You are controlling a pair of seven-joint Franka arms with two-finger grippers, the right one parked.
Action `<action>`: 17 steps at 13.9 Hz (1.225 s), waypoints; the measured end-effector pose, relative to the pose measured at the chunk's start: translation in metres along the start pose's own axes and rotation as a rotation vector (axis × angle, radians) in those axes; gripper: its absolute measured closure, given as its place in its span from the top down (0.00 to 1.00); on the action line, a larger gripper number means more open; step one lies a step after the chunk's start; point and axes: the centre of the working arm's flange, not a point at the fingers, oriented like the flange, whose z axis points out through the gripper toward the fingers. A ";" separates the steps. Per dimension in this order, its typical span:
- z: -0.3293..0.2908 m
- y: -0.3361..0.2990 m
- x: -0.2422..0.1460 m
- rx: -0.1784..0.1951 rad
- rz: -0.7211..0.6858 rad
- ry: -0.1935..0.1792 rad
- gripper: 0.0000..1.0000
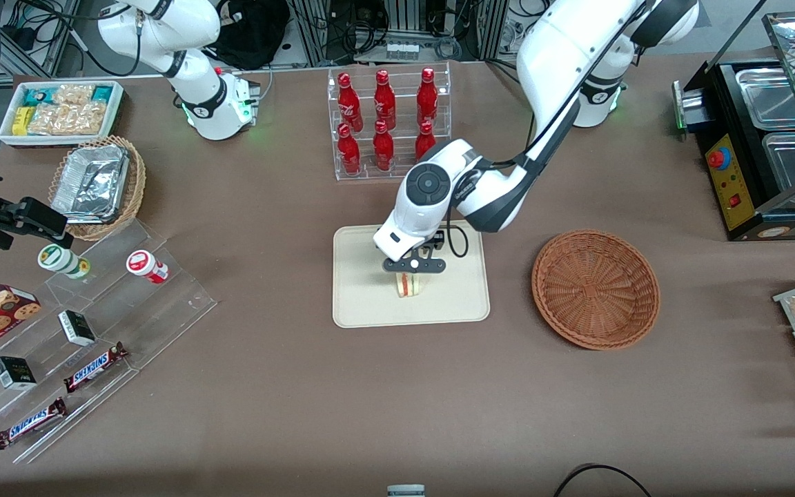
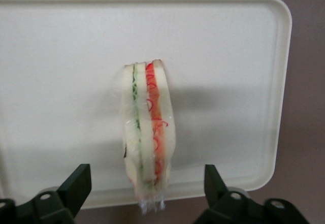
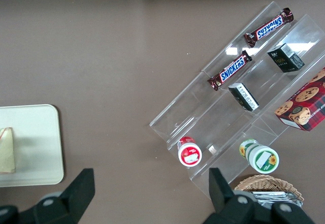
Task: Place sandwich from basket to tray
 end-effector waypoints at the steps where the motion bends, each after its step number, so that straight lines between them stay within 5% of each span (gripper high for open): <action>1: -0.022 -0.003 0.001 0.012 -0.012 0.004 1.00; 11: -0.250 -0.191 0.038 0.126 -0.272 0.036 1.00; 17: -0.313 -0.300 0.027 0.181 -0.176 -0.046 1.00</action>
